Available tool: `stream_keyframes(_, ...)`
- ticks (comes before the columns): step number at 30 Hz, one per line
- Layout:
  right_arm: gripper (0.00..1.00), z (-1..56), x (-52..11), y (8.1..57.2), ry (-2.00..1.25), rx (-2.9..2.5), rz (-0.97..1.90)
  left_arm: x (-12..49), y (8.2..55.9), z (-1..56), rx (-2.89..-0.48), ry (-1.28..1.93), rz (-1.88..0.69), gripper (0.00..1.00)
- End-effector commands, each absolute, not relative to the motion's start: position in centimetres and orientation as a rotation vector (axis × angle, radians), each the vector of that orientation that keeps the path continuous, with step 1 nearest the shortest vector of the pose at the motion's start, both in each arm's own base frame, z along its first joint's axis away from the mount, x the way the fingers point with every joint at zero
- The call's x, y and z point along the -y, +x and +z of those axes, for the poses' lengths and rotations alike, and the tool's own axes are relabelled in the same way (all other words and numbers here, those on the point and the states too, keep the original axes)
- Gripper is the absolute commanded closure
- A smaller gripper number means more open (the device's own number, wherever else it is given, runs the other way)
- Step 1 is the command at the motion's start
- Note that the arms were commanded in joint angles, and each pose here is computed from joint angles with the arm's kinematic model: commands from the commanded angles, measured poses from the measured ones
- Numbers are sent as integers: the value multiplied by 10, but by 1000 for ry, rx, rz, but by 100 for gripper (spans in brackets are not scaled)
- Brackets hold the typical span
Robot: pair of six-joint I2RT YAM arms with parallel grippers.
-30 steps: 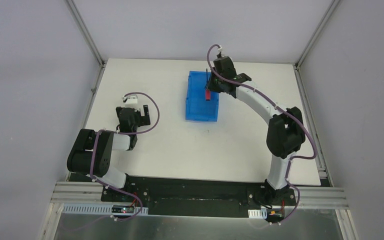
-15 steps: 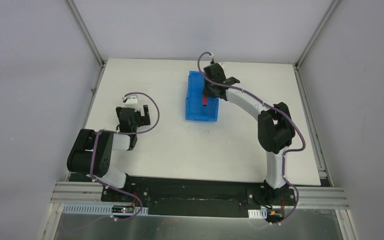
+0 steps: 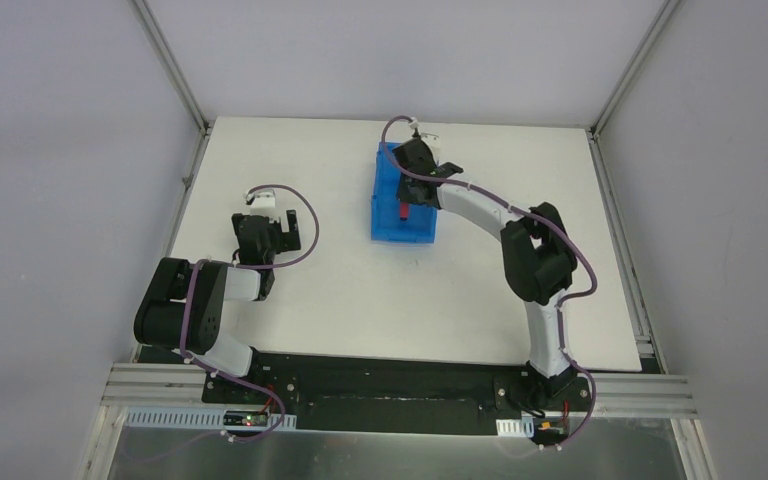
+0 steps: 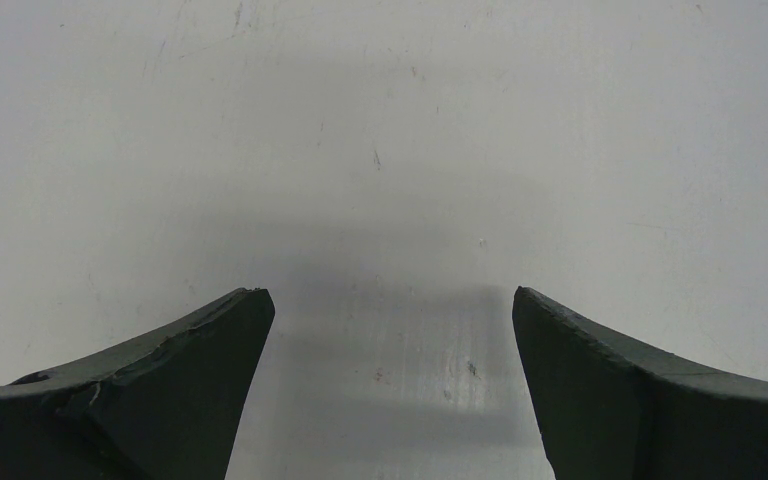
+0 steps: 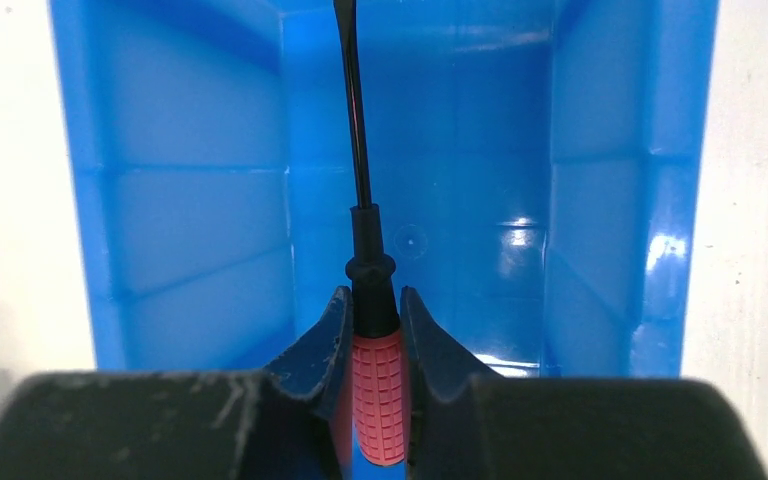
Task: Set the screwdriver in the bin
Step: Place the screwdriver in the bin.
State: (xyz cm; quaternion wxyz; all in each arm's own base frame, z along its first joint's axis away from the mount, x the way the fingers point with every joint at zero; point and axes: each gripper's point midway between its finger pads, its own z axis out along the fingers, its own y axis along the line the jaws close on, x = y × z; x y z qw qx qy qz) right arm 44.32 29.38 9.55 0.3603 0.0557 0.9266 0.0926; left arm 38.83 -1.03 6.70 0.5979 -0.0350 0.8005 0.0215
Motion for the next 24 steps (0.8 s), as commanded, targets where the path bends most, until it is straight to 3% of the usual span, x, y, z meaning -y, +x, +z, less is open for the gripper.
stream_keyframes(1, 87, 101, -301, 459, 203, -2328, 240, 8, 392, 80, -1810, -97, 41, 1)
stream_keyframes(16, 81, 72, -302, 461, 214, -2369, 184, 7, 392, 80, -1810, -98, 42, 1)
stream_keyframes(24, 69, 71, -302, 463, 221, -2373, 171, 7, 392, 80, -1811, -98, 43, 1)
